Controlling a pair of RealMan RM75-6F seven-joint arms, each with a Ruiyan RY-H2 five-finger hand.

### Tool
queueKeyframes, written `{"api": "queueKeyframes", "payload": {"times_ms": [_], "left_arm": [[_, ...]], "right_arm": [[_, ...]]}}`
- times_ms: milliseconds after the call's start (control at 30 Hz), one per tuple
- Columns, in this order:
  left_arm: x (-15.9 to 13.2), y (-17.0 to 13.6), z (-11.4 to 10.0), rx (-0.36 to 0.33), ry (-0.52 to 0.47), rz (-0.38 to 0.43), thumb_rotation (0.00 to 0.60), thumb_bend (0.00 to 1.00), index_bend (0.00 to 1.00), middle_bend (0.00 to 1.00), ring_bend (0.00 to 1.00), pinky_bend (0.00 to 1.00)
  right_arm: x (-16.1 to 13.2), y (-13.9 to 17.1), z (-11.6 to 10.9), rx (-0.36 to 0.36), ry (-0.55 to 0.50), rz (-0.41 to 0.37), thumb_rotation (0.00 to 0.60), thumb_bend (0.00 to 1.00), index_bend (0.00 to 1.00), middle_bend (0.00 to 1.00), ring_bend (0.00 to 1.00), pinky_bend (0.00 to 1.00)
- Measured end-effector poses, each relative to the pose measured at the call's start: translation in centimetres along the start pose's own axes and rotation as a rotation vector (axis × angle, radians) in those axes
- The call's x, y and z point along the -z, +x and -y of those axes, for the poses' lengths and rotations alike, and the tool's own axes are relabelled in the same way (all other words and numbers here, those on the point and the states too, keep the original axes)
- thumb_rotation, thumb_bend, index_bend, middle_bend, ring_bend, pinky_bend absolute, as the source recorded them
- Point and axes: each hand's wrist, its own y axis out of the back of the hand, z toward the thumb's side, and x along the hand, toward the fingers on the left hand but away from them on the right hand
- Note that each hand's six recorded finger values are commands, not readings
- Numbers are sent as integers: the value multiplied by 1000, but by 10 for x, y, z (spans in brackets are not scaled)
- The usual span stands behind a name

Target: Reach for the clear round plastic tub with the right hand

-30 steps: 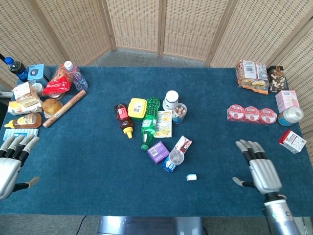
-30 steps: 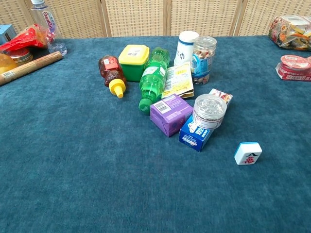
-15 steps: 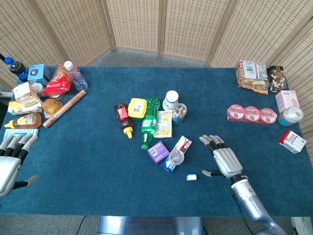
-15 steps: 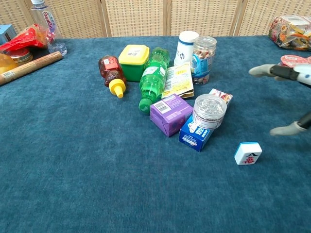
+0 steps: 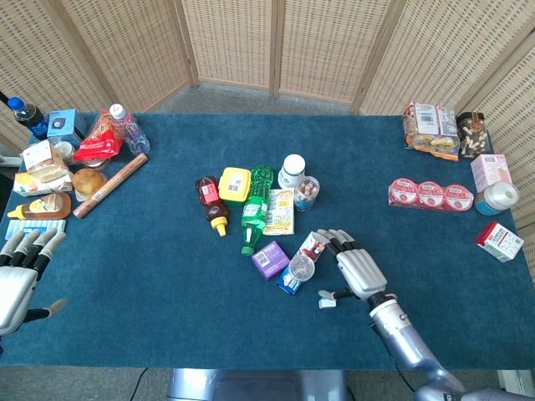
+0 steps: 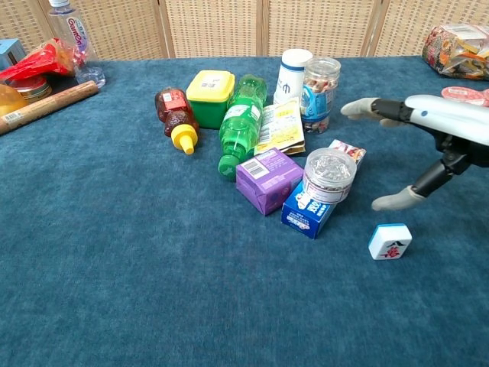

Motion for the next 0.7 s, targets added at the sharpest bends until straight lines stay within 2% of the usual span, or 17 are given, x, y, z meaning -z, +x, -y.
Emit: {"api": "queueKeyframes", "payload": {"times_ms": [367,700], "left_arm": [[1,0,0,2,-3,-2,600,2,0,0,0,0],[1,0,1,3,-5,-4,600,2,0,0,0,0]], "right_arm": [[-15,-13,9,-51,-108,-33,600,0,0,0,0,0],[-21,-21,16,-54,-139,-57,600,0,0,0,0,0]]}}
